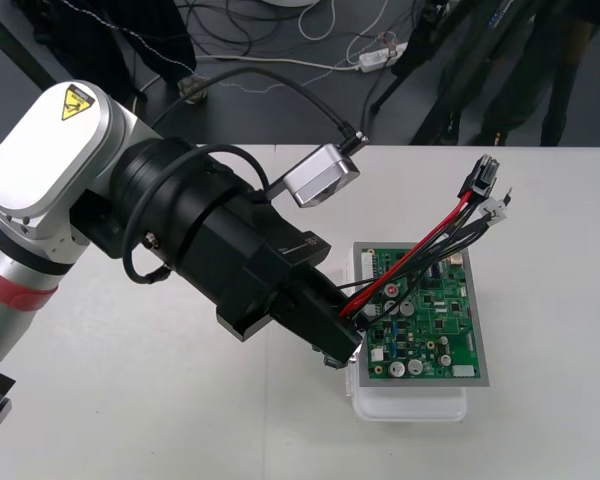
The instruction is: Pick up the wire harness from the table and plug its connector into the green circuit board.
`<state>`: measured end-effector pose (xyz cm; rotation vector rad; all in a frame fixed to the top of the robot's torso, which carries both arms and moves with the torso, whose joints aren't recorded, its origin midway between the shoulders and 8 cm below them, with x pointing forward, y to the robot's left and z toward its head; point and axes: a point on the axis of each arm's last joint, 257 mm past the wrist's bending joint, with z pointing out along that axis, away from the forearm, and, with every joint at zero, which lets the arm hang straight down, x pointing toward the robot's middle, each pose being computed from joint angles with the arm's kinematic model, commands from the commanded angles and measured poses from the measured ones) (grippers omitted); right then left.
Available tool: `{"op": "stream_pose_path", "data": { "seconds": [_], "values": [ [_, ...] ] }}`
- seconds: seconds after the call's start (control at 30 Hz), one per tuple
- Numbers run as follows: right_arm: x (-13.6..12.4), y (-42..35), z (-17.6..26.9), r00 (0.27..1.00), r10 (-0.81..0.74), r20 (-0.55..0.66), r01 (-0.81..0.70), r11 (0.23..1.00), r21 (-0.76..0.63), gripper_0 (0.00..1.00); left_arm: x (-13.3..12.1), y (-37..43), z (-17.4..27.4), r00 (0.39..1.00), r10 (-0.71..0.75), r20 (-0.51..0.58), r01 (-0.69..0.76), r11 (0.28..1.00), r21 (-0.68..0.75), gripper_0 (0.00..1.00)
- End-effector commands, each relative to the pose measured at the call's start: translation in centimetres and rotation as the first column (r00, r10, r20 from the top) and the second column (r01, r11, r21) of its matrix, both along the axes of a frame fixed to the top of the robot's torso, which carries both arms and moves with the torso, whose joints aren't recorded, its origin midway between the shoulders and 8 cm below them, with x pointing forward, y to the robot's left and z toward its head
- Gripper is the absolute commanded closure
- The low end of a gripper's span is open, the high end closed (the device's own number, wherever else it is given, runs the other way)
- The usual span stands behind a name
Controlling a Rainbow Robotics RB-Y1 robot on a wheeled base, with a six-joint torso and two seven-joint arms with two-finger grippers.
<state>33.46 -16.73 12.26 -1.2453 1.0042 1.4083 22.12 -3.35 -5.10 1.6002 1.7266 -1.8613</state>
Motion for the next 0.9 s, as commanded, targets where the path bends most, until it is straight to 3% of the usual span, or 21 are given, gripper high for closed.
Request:
{"op": "stream_pose_path", "data": {
  "seconds": [0.03,0.33,0.67,0.9],
  "values": [
    [-0.2,2.4,1.8,0.995,0.051,0.09,-0.054,0.998,0.033,0.0,-1.4,-0.1,-1.4,0.994,-0.022,-0.102,0.026,0.999,0.037,1.0],
    [0.4,3.9,1.4,0.992,0.071,0.104,-0.074,0.997,0.024,0.0,-1.5,0.3,-2.2,0.988,-0.003,-0.157,0.011,0.999,0.046,1.0],
    [0.5,5.5,-2.2,0.964,0.068,0.258,-0.059,0.997,-0.042,0.0,-4.0,-0.6,0.3,0.963,-0.101,-0.25,0.107,0.994,0.01,1.0],
    [-0.7,6.2,-4.8,0.962,0.119,0.245,-0.103,0.992,-0.079,0.0,-5.3,-1.2,0.9,0.95,-0.153,-0.272,0.16,0.987,0.003,1.0]
  ]
}}
